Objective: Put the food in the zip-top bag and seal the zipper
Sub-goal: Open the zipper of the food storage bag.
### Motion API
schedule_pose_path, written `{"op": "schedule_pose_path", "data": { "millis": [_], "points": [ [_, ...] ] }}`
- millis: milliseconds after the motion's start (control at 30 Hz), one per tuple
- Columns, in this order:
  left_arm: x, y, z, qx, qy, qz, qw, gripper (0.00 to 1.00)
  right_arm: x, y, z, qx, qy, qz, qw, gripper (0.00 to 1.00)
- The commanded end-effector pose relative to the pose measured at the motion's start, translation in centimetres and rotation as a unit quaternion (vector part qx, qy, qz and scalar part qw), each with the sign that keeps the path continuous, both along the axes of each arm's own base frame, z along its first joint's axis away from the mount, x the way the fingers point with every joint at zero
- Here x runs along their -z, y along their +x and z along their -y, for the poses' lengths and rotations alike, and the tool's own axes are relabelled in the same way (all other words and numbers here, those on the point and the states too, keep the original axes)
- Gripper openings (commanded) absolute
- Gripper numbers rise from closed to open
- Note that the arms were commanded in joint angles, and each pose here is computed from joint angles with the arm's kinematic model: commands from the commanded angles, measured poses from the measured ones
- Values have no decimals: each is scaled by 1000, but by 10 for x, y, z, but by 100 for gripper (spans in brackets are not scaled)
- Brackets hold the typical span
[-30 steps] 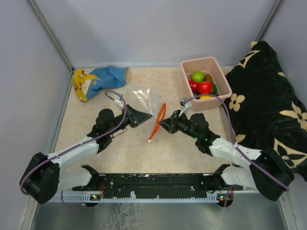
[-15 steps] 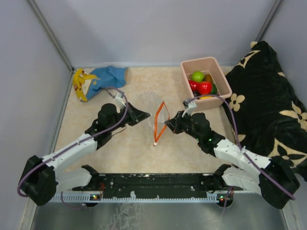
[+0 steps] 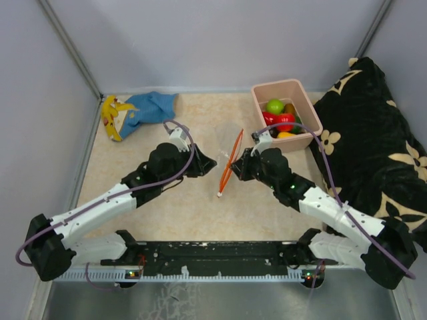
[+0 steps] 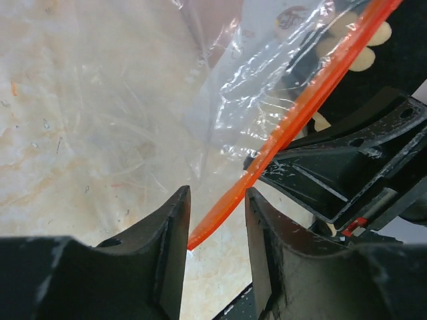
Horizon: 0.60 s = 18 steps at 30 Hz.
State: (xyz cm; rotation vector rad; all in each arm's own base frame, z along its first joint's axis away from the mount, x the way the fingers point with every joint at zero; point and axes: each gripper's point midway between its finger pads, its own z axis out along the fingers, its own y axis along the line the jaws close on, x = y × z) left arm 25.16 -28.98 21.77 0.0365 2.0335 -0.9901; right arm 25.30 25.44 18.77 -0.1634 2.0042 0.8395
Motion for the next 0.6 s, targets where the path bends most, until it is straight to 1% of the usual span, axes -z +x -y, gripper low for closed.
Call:
{"op": "schedule_pose_path", "data": {
  "millis": [0,100,133,167,267,467,500,567],
  "points": [
    [-25,-1,4,-19,33,51,998,46,-32,4,-7,4,17,24,1000,0],
    [-29,-7,12,-22,43,66,997,49,-37,2,-11,1,23,26,999,0],
    [-27,-9,14,-22,50,69,996,59,-38,1,-12,0,25,26,999,0],
    [-26,-10,17,-22,56,71,996,61,-38,1,-13,0,26,26,999,0],
    [-20,-12,26,-19,77,78,994,62,-41,0,-17,-3,33,22,999,0],
    [-3,-7,28,-41,117,85,989,64,-44,-2,-19,-7,43,19,999,0],
    [-2,-6,29,-41,123,87,988,66,-45,-3,-19,-7,43,20,999,0],
    [1,-8,34,-34,132,90,987,67,-44,-3,-19,-6,42,19,999,0]
  ]
}}
